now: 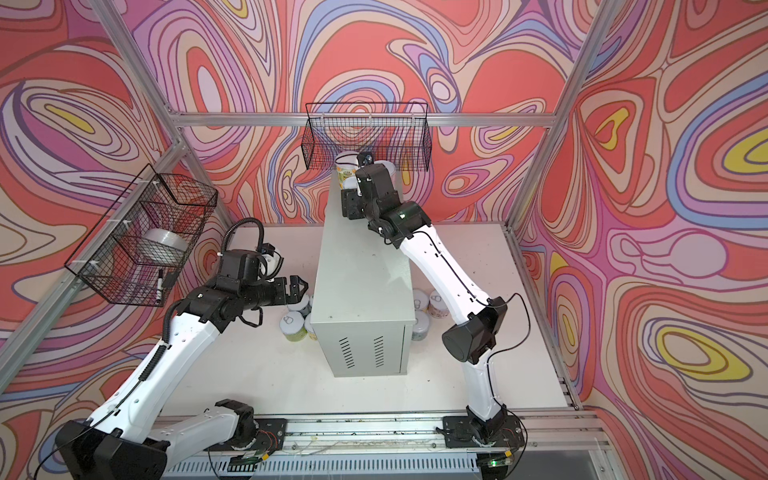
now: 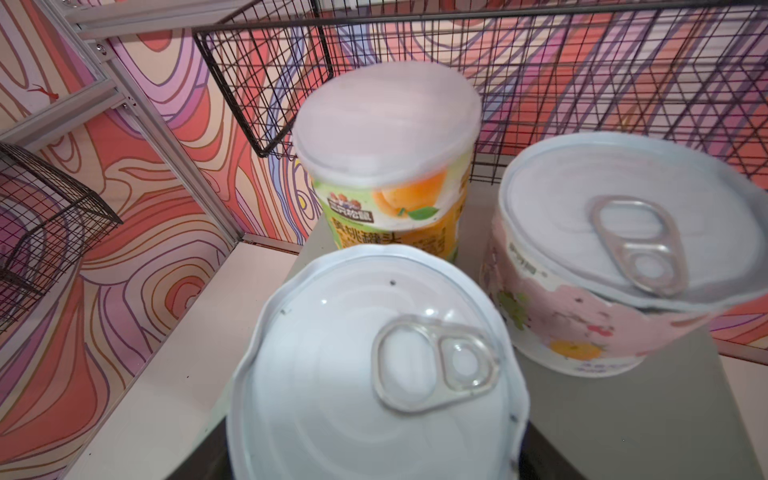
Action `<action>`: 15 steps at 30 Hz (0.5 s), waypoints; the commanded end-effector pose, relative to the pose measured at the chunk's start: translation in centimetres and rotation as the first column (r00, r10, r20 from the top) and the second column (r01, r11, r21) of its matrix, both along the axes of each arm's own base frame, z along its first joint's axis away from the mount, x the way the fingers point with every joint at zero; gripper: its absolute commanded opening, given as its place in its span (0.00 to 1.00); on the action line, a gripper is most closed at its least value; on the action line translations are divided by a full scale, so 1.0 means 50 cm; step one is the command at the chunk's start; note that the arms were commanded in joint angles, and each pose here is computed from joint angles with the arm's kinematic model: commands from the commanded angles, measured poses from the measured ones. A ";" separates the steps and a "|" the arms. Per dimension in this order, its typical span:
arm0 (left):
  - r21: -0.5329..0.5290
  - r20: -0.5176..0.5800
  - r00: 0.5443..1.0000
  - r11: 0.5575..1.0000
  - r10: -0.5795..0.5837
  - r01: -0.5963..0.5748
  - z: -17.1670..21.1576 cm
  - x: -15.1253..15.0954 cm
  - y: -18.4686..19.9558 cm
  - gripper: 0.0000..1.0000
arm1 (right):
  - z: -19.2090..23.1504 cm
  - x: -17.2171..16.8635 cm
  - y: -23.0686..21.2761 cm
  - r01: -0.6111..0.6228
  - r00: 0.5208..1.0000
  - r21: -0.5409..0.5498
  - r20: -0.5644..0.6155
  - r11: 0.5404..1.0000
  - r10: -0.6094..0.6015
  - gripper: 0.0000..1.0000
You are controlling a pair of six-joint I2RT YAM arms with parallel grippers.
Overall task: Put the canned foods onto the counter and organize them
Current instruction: 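Carry the brown-printed can along the cabinet top toward the yellow and pink cans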
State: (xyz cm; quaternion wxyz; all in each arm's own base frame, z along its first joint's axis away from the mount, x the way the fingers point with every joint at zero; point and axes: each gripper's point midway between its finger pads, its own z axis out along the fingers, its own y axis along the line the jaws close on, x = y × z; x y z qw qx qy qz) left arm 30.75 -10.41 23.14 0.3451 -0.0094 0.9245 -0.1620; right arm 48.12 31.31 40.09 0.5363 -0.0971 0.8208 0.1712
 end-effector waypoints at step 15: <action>-0.008 -0.008 1.000 1.000 0.006 -0.006 -0.007 0.004 0.008 0.97 | -0.083 0.014 0.035 -0.025 0.995 -0.052 -0.095 0.998 0.020 0.71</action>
